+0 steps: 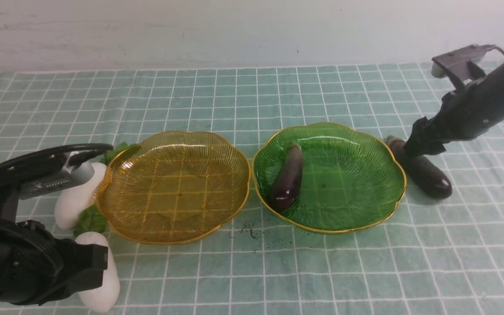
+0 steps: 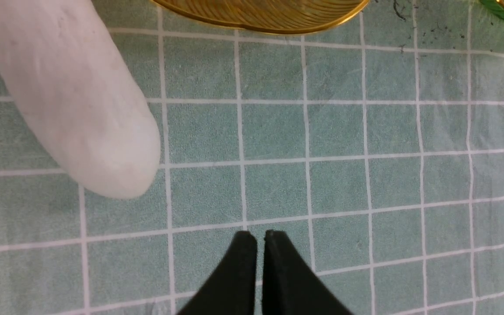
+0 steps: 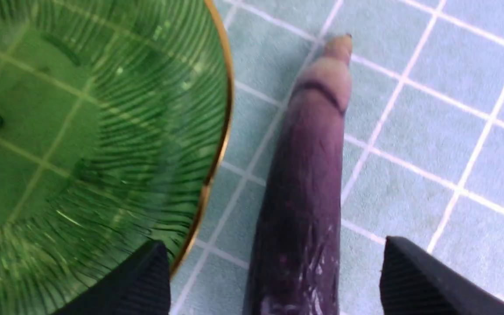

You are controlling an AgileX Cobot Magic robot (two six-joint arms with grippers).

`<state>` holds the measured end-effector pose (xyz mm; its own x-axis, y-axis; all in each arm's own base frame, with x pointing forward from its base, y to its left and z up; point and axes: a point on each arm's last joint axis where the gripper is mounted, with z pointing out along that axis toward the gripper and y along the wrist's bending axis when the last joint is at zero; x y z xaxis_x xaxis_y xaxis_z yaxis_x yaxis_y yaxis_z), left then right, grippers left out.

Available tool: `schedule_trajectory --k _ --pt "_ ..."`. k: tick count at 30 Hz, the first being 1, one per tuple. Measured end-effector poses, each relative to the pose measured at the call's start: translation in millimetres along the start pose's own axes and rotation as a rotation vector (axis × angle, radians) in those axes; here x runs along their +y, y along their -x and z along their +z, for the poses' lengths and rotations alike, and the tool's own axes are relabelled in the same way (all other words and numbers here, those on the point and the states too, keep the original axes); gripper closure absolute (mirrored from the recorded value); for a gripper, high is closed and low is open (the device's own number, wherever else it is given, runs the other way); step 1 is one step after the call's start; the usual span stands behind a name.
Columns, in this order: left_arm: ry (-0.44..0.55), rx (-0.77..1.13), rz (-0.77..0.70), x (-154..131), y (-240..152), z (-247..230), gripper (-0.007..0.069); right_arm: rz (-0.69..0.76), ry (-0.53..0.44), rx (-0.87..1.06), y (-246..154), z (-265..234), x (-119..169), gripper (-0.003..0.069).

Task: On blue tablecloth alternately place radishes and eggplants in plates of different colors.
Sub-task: 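Put the eggplants into the green plate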

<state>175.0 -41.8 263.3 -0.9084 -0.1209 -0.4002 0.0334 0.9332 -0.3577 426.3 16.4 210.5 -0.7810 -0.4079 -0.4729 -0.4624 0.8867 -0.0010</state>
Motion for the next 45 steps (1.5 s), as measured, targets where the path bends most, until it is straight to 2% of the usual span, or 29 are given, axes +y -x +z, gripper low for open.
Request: schedule_trajectory --k 6,15,19,24,25,31,34,35,37,39,40,43,45 --pt "0.0 0.0 0.0 0.0 0.0 0.0 0.0619 0.026 -0.017 0.08 -11.4 22.4 -6.7 0.0071" --pt "0.0 0.0 0.0 0.0 0.0 0.0 0.0619 0.037 0.012 0.146 -21.4 41.8 -7.0 0.0075" --pt "0.0 0.0 0.0 0.0 0.0 0.0 0.0619 0.039 0.026 0.168 -24.0 44.1 -6.2 0.0127" --pt "0.0 0.0 0.0 0.0 0.0 0.0 0.0619 0.035 0.016 0.212 -25.7 43.1 -8.0 0.0305" --pt "0.0 0.0 0.0 0.0 0.0 0.0 0.0619 0.03 0.011 0.222 -24.7 41.7 -9.0 0.0304" --pt "0.0 0.0 0.0 0.0 0.0 0.0 0.0619 0.106 0.019 0.256 3.5 8.9 -14.0 0.0302" --pt "0.0 0.0 0.0 0.0 0.0 0.0 0.0619 0.198 0.006 0.167 30.4 -15.5 -17.3 0.0302" --pt "0.0 0.0 0.0 0.0 0.0 0.0 0.0619 0.269 0.017 0.11 41.6 -26.2 -16.5 0.0302" --pt "0.0 0.0 0.0 0.0 0.0 0.0 0.0619 0.382 0.066 0.059 51.3 -34.8 -10.4 0.0302" --pt "0.0 0.0 0.0 0.0 0.0 0.0 0.0619 0.407 0.092 0.051 53.8 -34.9 -5.7 0.0302" --pt "0.0 0.0 0.0 0.0 0.0 0.0 0.0619 0.43 0.137 0.051 56.6 -32.0 4.1 0.0302" --pt "0.0 0.0 0.0 0.0 0.0 0.1 0.0619 0.425 0.207 0.081 58.9 -20.2 30.0 0.0302" --pt "0.0 0.001 0.0 0.0 0.0 0.1 0.0619 0.378 0.251 0.134 61.2 -2.5 61.0 0.0302"
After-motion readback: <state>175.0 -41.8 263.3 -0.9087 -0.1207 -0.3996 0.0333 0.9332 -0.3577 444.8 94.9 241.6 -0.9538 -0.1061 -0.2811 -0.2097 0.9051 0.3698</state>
